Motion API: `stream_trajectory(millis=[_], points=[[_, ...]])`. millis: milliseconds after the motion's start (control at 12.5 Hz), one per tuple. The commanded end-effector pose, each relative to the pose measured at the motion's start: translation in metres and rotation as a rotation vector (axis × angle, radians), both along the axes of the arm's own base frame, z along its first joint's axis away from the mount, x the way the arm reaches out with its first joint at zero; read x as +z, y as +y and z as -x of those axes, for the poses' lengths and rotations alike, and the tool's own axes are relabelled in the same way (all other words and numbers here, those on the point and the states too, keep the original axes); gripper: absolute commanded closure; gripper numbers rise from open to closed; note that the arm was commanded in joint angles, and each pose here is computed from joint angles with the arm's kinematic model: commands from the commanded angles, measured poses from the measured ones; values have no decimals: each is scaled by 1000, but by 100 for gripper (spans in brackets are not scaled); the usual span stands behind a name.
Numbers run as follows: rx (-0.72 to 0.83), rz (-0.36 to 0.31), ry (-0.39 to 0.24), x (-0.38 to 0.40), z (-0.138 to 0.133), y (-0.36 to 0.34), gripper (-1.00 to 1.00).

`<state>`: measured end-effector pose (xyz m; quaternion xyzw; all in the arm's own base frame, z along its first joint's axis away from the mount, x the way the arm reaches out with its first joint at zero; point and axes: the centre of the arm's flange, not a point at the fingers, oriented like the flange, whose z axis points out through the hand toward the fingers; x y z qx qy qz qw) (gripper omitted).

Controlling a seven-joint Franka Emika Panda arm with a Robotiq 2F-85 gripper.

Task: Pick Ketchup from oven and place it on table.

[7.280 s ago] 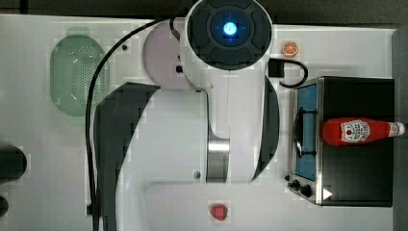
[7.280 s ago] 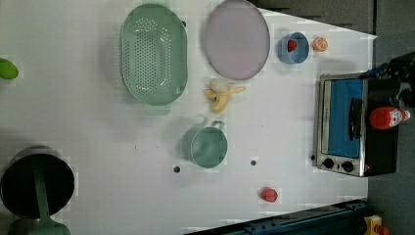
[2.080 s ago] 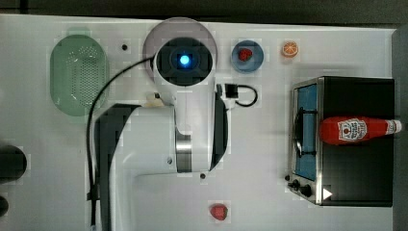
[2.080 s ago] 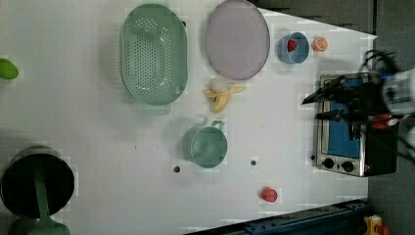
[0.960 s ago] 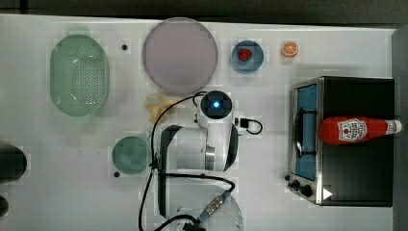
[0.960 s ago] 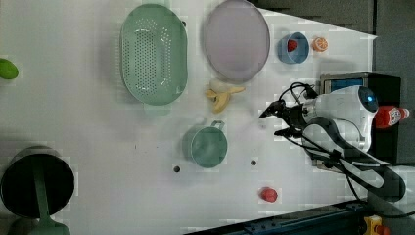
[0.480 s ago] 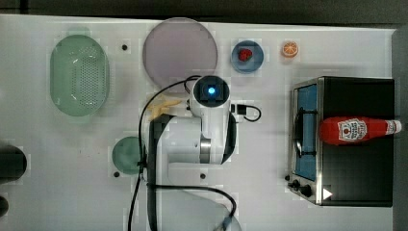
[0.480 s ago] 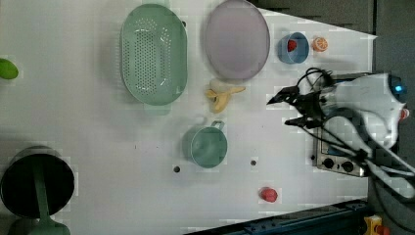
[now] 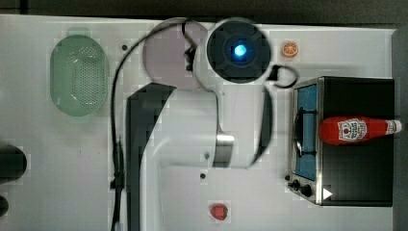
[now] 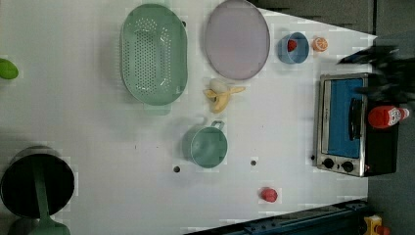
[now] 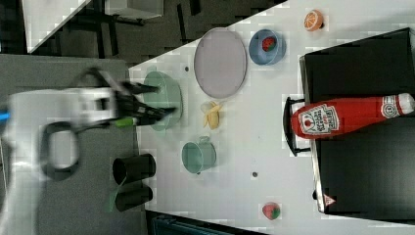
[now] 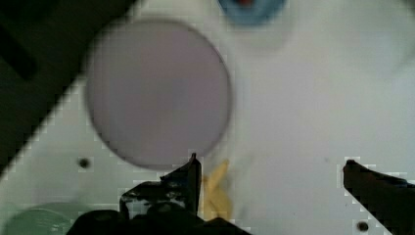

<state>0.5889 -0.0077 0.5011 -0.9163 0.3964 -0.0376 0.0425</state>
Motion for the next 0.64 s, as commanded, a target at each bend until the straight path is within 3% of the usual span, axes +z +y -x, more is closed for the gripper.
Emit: stream_trajectory(millis=[80,640], points=[[2,-5,23,34,0,-2,-100],[-2,-13,163,96,21,-12,-100]])
